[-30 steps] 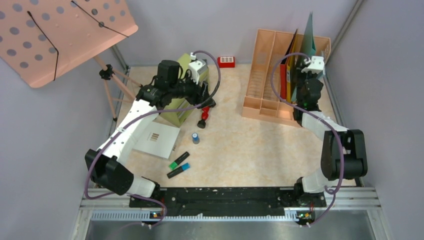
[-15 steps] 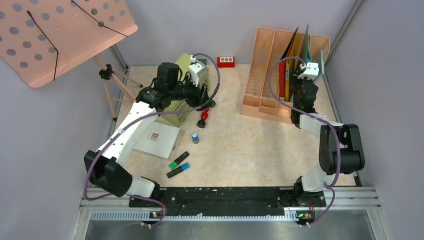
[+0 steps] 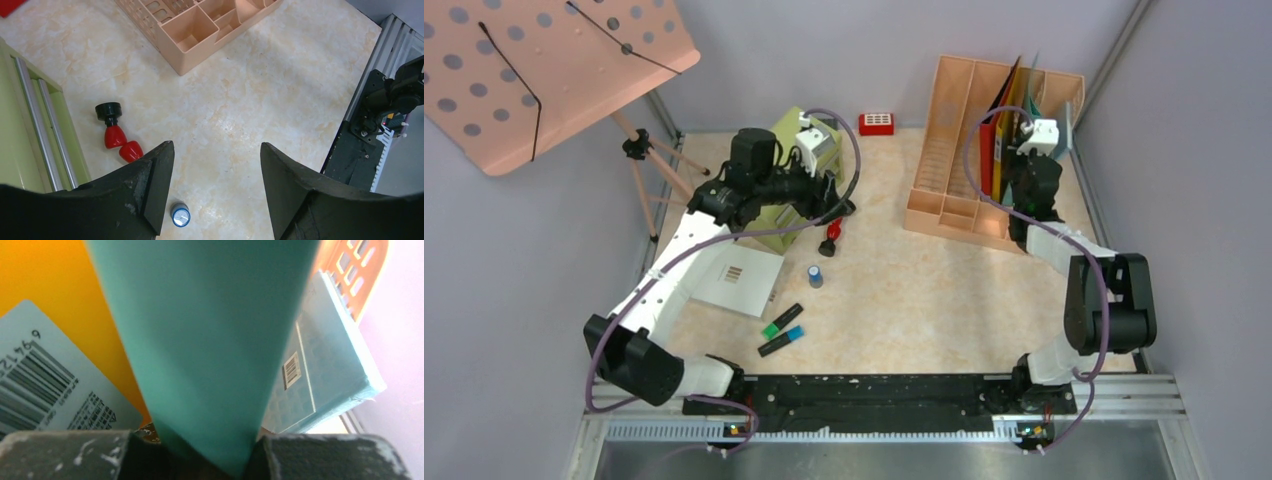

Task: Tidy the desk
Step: Place the folder in the storage box.

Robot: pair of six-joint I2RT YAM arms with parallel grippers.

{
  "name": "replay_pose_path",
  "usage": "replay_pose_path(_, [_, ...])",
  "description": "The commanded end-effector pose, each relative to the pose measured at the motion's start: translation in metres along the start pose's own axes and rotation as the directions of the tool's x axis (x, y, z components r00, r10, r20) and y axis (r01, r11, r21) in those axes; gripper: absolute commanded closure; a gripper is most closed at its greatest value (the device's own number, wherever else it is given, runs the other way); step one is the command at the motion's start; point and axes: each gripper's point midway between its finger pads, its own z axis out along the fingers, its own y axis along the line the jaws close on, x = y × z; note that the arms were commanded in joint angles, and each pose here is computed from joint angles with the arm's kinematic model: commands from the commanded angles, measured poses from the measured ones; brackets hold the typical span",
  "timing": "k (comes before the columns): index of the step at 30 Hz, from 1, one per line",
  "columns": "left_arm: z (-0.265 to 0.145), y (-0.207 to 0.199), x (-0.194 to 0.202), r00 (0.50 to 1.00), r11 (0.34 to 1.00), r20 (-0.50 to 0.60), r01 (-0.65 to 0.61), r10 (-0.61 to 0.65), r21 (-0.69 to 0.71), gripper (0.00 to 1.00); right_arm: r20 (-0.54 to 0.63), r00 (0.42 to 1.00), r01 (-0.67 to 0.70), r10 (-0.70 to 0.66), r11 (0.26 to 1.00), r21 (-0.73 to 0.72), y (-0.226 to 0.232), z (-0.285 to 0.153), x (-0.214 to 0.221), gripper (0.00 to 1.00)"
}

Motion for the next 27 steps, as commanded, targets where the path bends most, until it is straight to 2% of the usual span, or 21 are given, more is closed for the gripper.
replay_pose_path(1, [-0.011,-0.009,-0.017,0.996,0.999,0.07,-0.052,0.051,0.015,0.31,-0.161,0.987,0.015,-0.017,1.0,-0.014,-0.002,-0.011,0.028,0.8])
replay_pose_path(4, [-0.013,-0.011,-0.017,0.996,0.998,0.074,-0.055,0.054,0.016,0.31,-0.167,0.986,0.013,-0.015,1.0,-0.01,-0.006,-0.013,0.028,0.73])
replay_pose_path(11, [-0.016,-0.013,-0.018,0.995,0.998,0.085,-0.058,0.057,0.017,0.31,-0.166,0.985,-0.04,0.041,0.999,0.007,-0.012,-0.02,0.014,0.46])
replay_pose_path(14, [-0.016,-0.013,-0.019,0.994,0.998,0.088,-0.059,0.058,0.017,0.31,-0.147,0.988,-0.053,0.052,0.999,-0.006,-0.01,-0.024,-0.001,0.28])
replay_pose_path(18, [-0.015,-0.013,-0.018,0.995,0.998,0.087,-0.059,0.057,0.018,0.31,-0.124,0.99,-0.064,0.062,0.998,-0.019,-0.013,-0.032,-0.021,0.22])
replay_pose_path(27, [-0.015,-0.012,-0.019,0.994,0.998,0.087,-0.062,0.06,0.015,0.31,-0.058,0.994,-0.095,0.089,0.989,-0.111,-0.002,-0.056,-0.083,0.22])
